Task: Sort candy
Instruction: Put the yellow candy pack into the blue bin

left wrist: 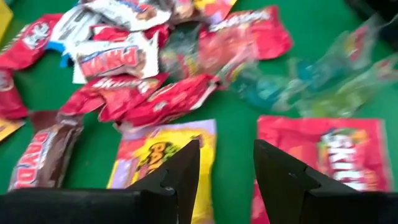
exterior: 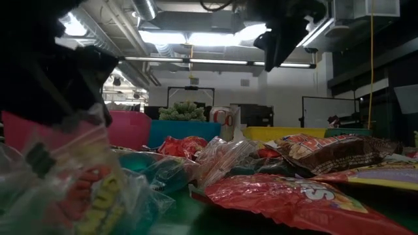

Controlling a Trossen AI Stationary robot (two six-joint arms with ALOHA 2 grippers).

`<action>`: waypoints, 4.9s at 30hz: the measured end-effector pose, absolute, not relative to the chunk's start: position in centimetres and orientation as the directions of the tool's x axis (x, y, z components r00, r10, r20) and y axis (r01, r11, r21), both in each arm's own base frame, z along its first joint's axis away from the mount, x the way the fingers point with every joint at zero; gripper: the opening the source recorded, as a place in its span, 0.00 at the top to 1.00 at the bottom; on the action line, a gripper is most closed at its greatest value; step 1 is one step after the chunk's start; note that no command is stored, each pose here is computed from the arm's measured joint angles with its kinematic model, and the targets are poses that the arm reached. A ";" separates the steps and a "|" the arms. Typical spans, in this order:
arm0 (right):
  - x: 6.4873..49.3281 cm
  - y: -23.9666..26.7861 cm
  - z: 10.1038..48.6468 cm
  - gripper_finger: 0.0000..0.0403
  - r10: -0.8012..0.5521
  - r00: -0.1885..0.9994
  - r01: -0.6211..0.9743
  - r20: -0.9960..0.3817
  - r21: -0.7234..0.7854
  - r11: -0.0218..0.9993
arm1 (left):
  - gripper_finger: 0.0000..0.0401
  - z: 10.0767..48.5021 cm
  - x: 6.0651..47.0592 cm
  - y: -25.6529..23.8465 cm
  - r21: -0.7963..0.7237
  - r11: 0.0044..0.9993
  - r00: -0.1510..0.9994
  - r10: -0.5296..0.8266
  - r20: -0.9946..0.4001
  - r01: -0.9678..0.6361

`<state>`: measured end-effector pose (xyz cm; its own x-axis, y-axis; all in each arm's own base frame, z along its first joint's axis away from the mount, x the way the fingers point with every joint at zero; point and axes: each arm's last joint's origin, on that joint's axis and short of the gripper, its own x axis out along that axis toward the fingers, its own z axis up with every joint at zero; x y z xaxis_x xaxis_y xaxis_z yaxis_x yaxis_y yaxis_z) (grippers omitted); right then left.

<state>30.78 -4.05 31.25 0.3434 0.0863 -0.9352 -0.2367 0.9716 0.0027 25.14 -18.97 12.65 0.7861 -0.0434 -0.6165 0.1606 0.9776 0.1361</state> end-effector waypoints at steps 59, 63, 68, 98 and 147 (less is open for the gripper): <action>30.5 -3.9 31.4 0.57 0.129 0.337 -0.251 -0.933 0.044 0.967 | 0.77 11.0 24.8 -16.3 0.310 0.947 0.669 0.176 -0.722 0.084; 30.5 -3.9 31.4 0.57 0.129 0.337 -0.251 -0.933 0.044 0.967 | 0.82 11.0 24.9 -16.2 0.270 0.962 0.667 0.176 -0.724 0.039; 30.5 -3.9 31.4 0.57 0.130 0.331 -0.251 -0.935 0.046 0.967 | 0.95 11.0 24.9 -16.2 0.236 0.972 0.670 0.182 -0.720 -0.010; 22.0 5.7 31.5 0.57 0.201 0.238 -0.292 -0.950 0.127 0.948 | 1.00 16.6 29.6 -18.1 0.219 0.976 0.798 0.120 -0.590 0.015; 22.0 9.0 24.8 0.57 0.168 0.494 0.375 -0.853 0.383 0.844 | 0.99 22.8 30.4 3.2 0.172 0.806 0.491 0.498 -0.714 -0.567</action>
<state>21.95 9.00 24.80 0.4941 0.1675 -0.8531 0.3752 0.8441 0.3831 30.37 3.24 22.76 0.4915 0.4984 -0.7142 -0.5668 0.8057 0.1722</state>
